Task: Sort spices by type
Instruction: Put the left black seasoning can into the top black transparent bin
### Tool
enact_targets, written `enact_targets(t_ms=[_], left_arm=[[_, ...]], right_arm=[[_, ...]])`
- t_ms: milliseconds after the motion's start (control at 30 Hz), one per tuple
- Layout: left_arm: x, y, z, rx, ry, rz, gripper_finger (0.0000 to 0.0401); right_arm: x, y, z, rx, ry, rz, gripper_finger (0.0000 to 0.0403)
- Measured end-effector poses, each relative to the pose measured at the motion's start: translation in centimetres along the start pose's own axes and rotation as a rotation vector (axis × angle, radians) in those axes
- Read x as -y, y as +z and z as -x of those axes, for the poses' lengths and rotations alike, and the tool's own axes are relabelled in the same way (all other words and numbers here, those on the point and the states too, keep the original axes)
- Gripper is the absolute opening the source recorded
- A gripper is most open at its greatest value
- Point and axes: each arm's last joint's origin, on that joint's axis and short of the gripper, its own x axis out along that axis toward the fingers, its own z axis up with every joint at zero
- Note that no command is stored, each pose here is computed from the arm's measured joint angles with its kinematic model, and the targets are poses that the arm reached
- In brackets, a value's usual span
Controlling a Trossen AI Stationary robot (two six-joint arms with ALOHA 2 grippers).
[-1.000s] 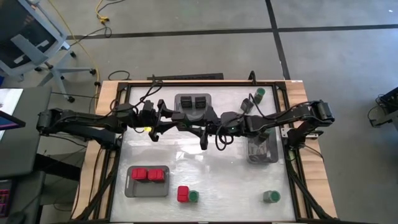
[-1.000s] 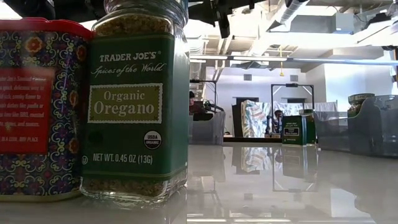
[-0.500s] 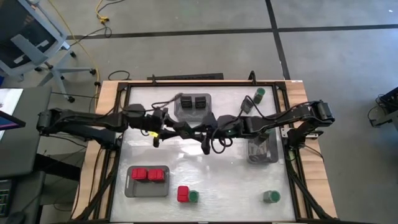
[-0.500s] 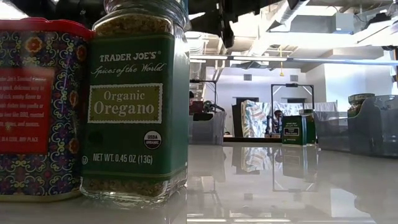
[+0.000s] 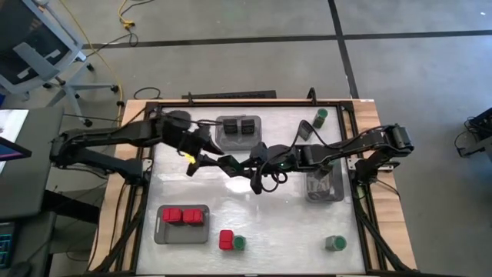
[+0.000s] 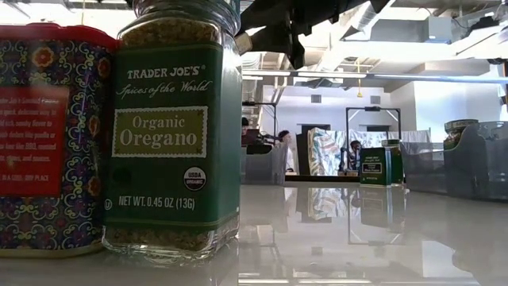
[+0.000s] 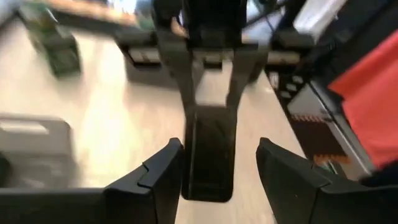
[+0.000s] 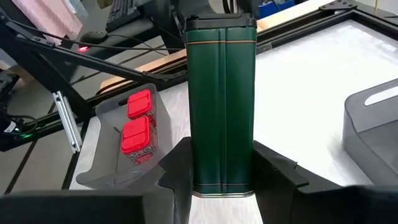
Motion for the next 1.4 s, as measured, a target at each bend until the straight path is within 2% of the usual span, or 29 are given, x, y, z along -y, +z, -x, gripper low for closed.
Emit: enact_targets(t_ms=[233, 467, 800, 1233, 1400], left_arm=[[-1.2, 1.6, -2.6, -0.104, 0.002, 0.039, 0.0192], [-1.7, 1.2, -4.3, -0.202, -0.073, 0.092, 0.0192], [-1.8, 0.9, -4.3, -0.229, -0.071, 0.104, 0.0187], [-1.7, 1.0, -4.2, -0.220, -0.073, 0.084, 0.0139], [-1.7, 1.0, -4.2, -0.219, -0.074, 0.074, 0.0133]], right_arm=[[-0.5, -0.3, 0.1, -0.009, 0.010, 0.011, 0.0158], [-0.7, -0.4, 0.1, -0.017, 0.013, 0.017, 0.0158], [-0.7, -0.4, 0.1, -0.017, 0.013, 0.018, 0.0158], [-0.6, -0.5, 0.1, -0.032, 0.009, 0.015, 0.0158], [-0.6, -0.5, 0.1, -0.032, 0.009, 0.015, 0.0160]])
